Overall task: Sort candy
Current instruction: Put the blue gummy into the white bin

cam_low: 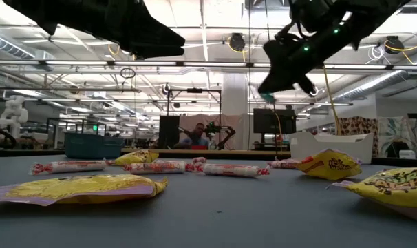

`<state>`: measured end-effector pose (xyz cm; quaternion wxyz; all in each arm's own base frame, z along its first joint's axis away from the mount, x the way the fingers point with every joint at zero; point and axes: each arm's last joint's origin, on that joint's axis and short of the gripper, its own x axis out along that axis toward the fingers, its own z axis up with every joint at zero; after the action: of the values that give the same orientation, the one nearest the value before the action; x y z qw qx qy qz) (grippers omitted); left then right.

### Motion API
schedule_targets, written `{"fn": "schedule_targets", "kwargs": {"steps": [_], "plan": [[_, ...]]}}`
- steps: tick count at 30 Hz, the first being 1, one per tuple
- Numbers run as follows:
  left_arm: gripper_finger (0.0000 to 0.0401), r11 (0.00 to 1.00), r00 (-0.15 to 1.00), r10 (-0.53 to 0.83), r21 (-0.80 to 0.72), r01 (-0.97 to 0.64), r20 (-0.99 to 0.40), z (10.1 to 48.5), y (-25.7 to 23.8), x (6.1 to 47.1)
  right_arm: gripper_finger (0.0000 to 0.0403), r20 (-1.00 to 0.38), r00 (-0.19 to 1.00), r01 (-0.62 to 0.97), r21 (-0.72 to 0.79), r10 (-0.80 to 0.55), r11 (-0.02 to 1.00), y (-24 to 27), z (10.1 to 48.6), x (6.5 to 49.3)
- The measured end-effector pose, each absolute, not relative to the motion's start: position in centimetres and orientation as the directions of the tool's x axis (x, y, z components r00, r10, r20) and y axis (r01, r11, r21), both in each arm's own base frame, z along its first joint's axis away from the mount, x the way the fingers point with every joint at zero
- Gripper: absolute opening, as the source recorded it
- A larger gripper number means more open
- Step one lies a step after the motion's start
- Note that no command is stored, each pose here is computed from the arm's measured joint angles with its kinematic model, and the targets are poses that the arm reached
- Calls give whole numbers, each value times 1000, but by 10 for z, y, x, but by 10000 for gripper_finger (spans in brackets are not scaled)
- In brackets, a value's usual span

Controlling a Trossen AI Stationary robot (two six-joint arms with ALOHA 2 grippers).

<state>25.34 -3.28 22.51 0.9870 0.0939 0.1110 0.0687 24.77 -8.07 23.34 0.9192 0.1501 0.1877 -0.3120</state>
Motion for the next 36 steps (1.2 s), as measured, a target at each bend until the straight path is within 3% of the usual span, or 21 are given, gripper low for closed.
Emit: {"fn": "schedule_targets", "kwargs": {"steps": [4, 9, 12, 27, 36], "plan": [[326, 972, 965, 164, 202, -122, -206, 225, -33, 253, 43, -493, 633, 719, 90, -596, 689, -100, 251, 225], [326, 970, 963, 175, 204, -133, -204, 225, -32, 253, 43, -557, 363, 858, -113, -747, 501, -125, 249, 195], [326, 969, 963, 178, 205, -136, -204, 225, -32, 253, 43, -611, 256, 902, -128, -749, 413, -144, 243, 177], [326, 969, 962, 180, 205, -137, -206, 225, -31, 253, 49, -784, 18, 961, -158, -621, 227, -195, 201, 145], [326, 969, 959, 180, 208, -134, -219, 224, -31, 253, 140, -795, -2, 956, -179, -606, 232, -199, 196, 143]]}}
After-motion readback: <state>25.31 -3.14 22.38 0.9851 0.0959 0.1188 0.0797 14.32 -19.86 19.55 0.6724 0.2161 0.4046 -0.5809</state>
